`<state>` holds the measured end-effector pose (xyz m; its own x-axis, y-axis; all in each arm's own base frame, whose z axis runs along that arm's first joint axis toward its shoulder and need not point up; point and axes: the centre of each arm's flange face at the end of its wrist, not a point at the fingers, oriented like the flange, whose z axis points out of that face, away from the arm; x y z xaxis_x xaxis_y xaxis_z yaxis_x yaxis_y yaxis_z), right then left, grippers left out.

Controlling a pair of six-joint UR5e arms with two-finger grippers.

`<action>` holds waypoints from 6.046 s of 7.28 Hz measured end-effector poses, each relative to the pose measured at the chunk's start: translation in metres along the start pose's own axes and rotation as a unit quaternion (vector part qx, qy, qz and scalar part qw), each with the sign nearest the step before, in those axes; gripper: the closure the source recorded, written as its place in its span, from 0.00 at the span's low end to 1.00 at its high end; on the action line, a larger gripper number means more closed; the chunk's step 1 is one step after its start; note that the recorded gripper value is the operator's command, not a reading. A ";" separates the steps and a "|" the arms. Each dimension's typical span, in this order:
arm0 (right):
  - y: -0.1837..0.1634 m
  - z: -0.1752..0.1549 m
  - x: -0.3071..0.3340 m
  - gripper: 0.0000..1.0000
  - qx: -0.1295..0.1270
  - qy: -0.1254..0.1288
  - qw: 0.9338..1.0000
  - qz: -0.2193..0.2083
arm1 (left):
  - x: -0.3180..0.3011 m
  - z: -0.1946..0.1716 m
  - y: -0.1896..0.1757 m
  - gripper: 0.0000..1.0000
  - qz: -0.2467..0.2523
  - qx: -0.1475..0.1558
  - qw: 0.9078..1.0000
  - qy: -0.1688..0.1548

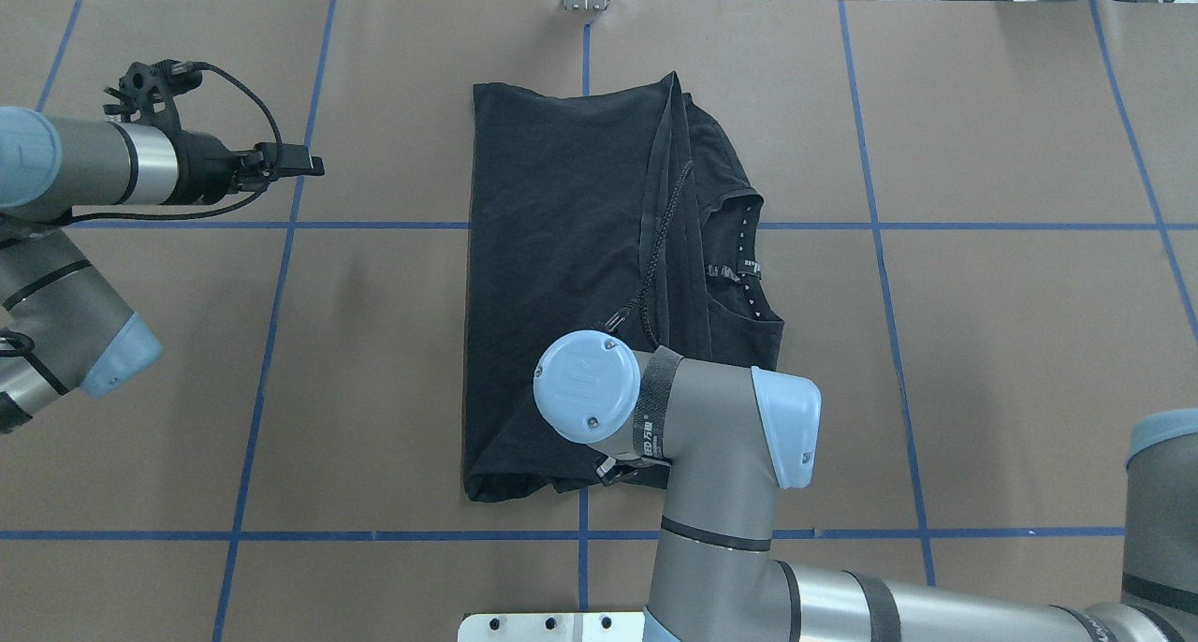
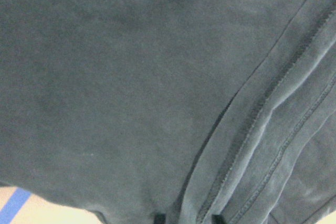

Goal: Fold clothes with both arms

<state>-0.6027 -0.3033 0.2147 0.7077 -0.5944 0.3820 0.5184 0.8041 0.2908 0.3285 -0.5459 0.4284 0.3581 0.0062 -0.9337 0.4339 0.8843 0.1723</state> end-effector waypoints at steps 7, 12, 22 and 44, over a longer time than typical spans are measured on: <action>0.002 0.006 -0.001 1.00 -0.004 0.005 1.000 -0.002 | 0.003 -0.001 0.000 0.00 0.001 -0.001 1.000 0.003; 0.075 0.020 0.030 1.00 -0.050 0.024 0.995 0.085 | 0.004 -0.001 0.000 0.00 -0.005 0.001 1.000 0.003; 0.090 0.031 0.071 0.08 0.040 -0.139 0.792 0.593 | 0.007 -0.001 -0.001 0.00 -0.009 0.002 1.000 0.006; 0.144 0.028 0.080 1.00 0.040 -0.171 0.720 0.672 | 0.044 -0.025 0.012 0.00 -0.088 -0.011 0.995 0.047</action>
<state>-0.4847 -0.2353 0.3116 0.3781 0.7404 0.5558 -0.5627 0.6605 -0.4971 0.3292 -0.5232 0.3816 0.1992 -0.1066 -0.9741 0.4644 0.8856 -0.0020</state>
